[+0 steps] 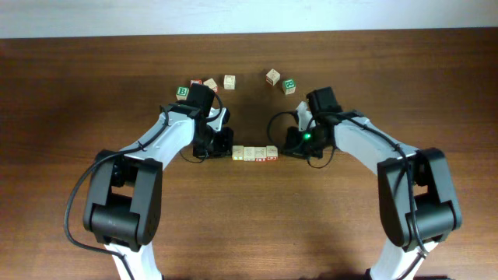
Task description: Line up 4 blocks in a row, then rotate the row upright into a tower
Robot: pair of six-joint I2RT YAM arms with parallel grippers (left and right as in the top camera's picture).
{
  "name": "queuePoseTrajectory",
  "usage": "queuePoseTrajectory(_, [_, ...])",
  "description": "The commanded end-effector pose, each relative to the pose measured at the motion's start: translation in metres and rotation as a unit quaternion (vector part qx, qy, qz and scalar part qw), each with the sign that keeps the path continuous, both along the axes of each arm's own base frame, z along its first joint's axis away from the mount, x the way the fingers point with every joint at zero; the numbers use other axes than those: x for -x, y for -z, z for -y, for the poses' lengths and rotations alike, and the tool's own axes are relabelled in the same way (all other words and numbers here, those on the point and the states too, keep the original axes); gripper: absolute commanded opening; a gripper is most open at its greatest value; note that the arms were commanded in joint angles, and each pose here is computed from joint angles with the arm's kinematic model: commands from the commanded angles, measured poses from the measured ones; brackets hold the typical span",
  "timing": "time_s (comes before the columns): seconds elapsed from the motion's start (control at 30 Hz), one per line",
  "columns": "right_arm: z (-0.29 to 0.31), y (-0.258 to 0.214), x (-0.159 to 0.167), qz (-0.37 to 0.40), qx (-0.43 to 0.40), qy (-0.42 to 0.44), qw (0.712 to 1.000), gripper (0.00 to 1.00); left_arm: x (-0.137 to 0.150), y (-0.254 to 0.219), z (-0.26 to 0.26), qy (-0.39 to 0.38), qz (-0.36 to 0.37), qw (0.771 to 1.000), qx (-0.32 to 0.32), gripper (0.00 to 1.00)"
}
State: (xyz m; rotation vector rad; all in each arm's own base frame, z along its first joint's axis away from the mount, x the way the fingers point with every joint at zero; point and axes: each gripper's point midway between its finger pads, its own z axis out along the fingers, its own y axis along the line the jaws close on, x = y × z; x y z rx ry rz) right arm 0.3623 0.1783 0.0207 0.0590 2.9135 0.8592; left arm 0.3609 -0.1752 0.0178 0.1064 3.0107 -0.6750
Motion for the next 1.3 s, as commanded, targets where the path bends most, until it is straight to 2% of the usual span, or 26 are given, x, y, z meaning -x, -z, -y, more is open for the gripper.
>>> queuePoseTrajectory(0.0, [0.011,0.001,-0.002,-0.003,-0.059,0.014,0.998,0.04,0.004,0.003,0.003,0.001,-0.01,1.0,0.006,0.0])
queuePoseTrajectory(0.1, [0.01,0.001,0.004,0.019,-0.146,0.005,0.989,0.04,0.004,0.003,0.003,0.001,-0.01,1.0,0.006,0.0])
queuePoseTrajectory(0.17, [0.009,-0.001,0.005,0.018,-0.155,0.003,0.988,0.04,0.004,0.003,0.003,0.001,-0.01,1.0,0.006,0.0])
queuePoseTrajectory(0.77, [-0.013,0.009,0.009,0.009,-0.152,-0.008,0.988,0.04,0.004,0.003,0.004,0.001,-0.009,1.0,0.007,0.0])
queuePoseTrajectory(1.27, [-0.038,-0.022,0.011,0.048,-0.176,-0.05,0.982,0.04,0.004,0.003,0.003,0.001,-0.009,1.0,0.007,0.0])
